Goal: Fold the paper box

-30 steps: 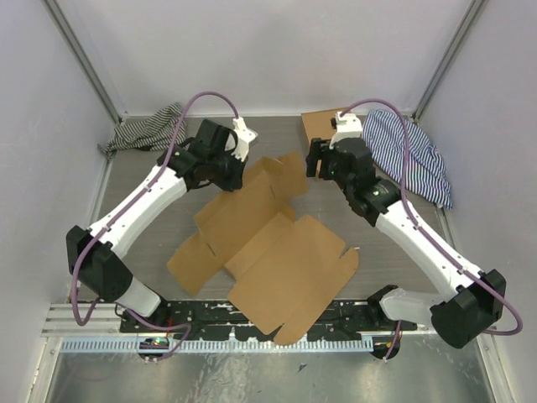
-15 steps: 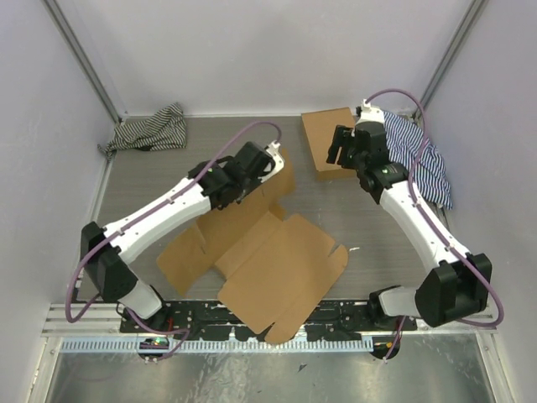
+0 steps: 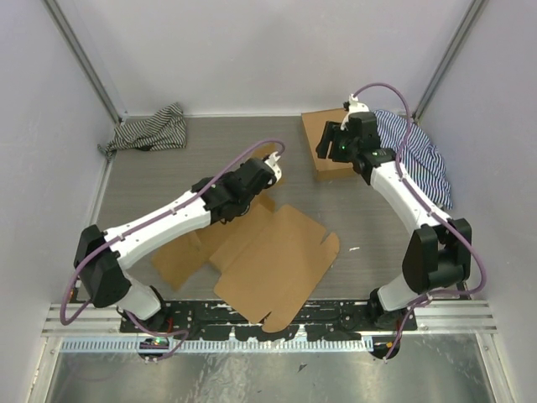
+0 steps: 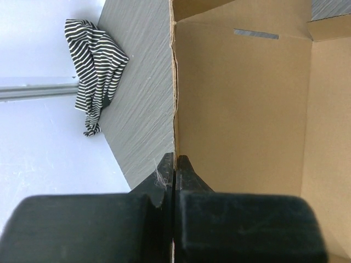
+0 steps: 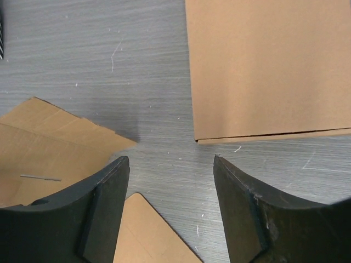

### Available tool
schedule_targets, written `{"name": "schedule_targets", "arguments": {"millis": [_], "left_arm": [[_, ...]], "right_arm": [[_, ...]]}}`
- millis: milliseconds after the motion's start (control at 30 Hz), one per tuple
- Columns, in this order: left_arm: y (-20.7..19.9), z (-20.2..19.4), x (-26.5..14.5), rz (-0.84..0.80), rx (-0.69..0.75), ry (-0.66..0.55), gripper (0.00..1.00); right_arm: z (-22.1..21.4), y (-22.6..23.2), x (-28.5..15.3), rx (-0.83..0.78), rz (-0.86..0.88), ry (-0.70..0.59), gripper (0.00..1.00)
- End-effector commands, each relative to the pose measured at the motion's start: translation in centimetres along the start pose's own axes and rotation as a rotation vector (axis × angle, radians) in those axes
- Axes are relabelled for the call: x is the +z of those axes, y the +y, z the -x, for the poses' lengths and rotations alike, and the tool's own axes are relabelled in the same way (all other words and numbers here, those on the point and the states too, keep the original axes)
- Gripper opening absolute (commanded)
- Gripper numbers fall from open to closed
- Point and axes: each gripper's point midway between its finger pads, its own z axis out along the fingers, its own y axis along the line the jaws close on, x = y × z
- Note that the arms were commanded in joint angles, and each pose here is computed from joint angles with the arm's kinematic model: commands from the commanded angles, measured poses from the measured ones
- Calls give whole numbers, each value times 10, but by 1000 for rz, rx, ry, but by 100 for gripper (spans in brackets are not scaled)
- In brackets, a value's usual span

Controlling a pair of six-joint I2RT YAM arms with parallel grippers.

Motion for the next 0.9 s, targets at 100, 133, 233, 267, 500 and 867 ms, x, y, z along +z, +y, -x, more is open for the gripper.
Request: {"name": "schedule_targets", "arguments": {"millis": [100,133,233,267,500,867], "left_arm": [[7,13,-7,13,-113,-127,0],[6,13,-6,13,-110,-128,0],[4,13,-4,13,-107,-123,0],[3,13,-4,12,-107,-125,0],[4,11,-4,21,-94,-134,0],[-7,14,1,-17,-22,-200,0]], "right_arm": [[19,14,13,-14,163,-26,66],[20,14,14,-14,175,-29,65],[19,14,20,-30,195,-28,65],[18,14,23,-37,203,-23,65],[3,15,53,-19,265,58,63],[-8,13,62,8,309,95,61]]}}
